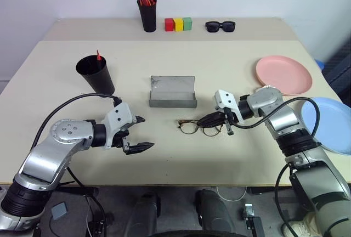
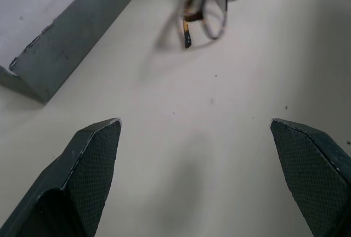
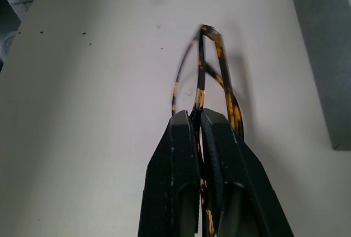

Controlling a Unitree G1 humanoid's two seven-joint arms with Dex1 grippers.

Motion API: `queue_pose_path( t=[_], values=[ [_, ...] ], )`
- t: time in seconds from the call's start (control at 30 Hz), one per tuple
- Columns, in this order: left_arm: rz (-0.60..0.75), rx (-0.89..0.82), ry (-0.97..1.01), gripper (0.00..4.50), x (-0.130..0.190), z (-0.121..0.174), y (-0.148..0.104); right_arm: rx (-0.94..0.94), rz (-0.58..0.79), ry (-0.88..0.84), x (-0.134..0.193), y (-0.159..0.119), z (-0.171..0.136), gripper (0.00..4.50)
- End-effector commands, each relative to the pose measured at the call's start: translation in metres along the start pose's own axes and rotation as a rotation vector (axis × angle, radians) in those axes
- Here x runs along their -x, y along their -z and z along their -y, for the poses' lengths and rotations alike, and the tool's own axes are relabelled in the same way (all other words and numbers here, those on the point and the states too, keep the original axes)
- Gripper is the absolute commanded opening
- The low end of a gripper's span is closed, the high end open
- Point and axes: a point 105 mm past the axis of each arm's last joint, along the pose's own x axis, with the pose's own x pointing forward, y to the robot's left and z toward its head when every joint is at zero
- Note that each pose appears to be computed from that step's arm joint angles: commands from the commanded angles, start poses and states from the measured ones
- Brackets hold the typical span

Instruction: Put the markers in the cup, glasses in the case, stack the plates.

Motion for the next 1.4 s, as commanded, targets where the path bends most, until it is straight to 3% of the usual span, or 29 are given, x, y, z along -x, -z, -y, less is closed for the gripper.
queue_pose_path(
  t=[0.03, 0.27, 0.5, 0.7, 1.03, 1.4],
  values=[
    [0.022, -0.037, -0.004, 4.5, 0.003, 0.001, -0.009, 0.016, -0.011, 0.022, 0.002, 0.001, 0.001, 0.04],
    [0.037, -0.031, -0.013, 4.5, 0.0, -0.002, -0.01, 0.013, 0.056, 0.096, 0.019, -0.012, 0.009, 0.04],
    [0.052, -0.02, 0.002, 4.5, -0.002, 0.004, -0.011, 0.087, 0.332, 0.195, 0.055, -0.084, 0.026, 0.04],
    [0.055, -0.013, -0.008, 4.5, -0.001, 0.006, -0.011, 0.147, 0.411, 0.245, 0.047, -0.108, 0.049, 0.04],
    [0.053, 0.0, -0.066, 4.5, 0.004, 0.007, -0.01, 0.128, 0.518, 0.229, -0.001, -0.123, 0.069, 0.04],
    [0.048, 0.008, -0.115, 4.5, 0.01, 0.007, -0.011, 0.092, 0.492, 0.286, -0.03, -0.105, 0.082, 0.04]
  ],
)
